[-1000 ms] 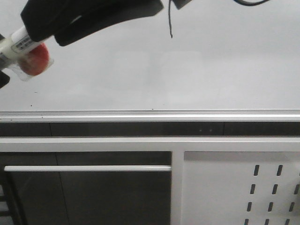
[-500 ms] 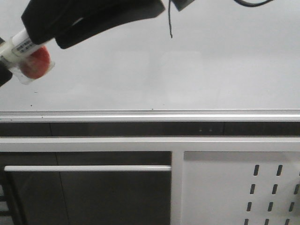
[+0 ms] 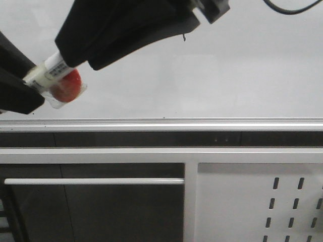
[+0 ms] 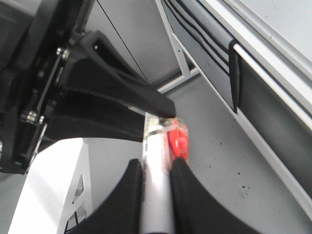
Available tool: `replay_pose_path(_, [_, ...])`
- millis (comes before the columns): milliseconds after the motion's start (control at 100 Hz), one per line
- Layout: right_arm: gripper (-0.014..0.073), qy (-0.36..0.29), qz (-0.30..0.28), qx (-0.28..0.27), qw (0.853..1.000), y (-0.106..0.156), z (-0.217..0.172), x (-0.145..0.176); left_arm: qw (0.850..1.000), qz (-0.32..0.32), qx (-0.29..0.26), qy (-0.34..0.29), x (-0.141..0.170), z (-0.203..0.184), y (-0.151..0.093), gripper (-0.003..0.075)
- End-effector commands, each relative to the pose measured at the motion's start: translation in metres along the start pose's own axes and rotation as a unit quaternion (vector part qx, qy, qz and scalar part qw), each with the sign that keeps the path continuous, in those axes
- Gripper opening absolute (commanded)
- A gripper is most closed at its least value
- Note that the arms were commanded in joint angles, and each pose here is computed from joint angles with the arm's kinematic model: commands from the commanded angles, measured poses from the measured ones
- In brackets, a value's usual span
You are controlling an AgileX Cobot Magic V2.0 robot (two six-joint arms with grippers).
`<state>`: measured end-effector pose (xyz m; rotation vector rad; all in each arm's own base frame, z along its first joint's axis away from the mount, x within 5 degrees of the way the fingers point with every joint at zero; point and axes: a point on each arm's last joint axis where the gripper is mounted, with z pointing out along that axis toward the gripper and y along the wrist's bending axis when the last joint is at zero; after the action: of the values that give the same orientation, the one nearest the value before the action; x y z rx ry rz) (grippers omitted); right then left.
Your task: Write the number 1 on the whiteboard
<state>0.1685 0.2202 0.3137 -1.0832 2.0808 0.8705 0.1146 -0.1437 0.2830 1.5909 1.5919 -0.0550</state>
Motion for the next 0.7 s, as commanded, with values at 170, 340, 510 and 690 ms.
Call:
replay_pose_path(170, [-0.0071, -0.042, -0.004, 0.023, 0.999, -0.004, -0.023, -0.015, 0.997, -0.026, -0.026, -0.073, -0.021, 0.006, 0.01, -0.0018])
replay_pose_path(340, [-0.0071, -0.029, 0.005, 0.03, 0.999, -0.013, -0.029, -0.012, 0.995, -0.051, -0.022, -0.086, -0.024, 0.011, 0.01, -0.0018])
replay_pose_path(510, [-0.0071, -0.018, 0.008, 0.024, 1.0, -0.014, -0.029, -0.01, 0.992, -0.069, -0.026, -0.105, -0.028, 0.012, 0.011, -0.0018])
replay_pose_path(690, [-0.0071, -0.016, 0.008, 0.023, 1.0, -0.014, -0.029, -0.009, 0.991, -0.077, -0.023, -0.104, -0.028, 0.016, 0.011, -0.0018])
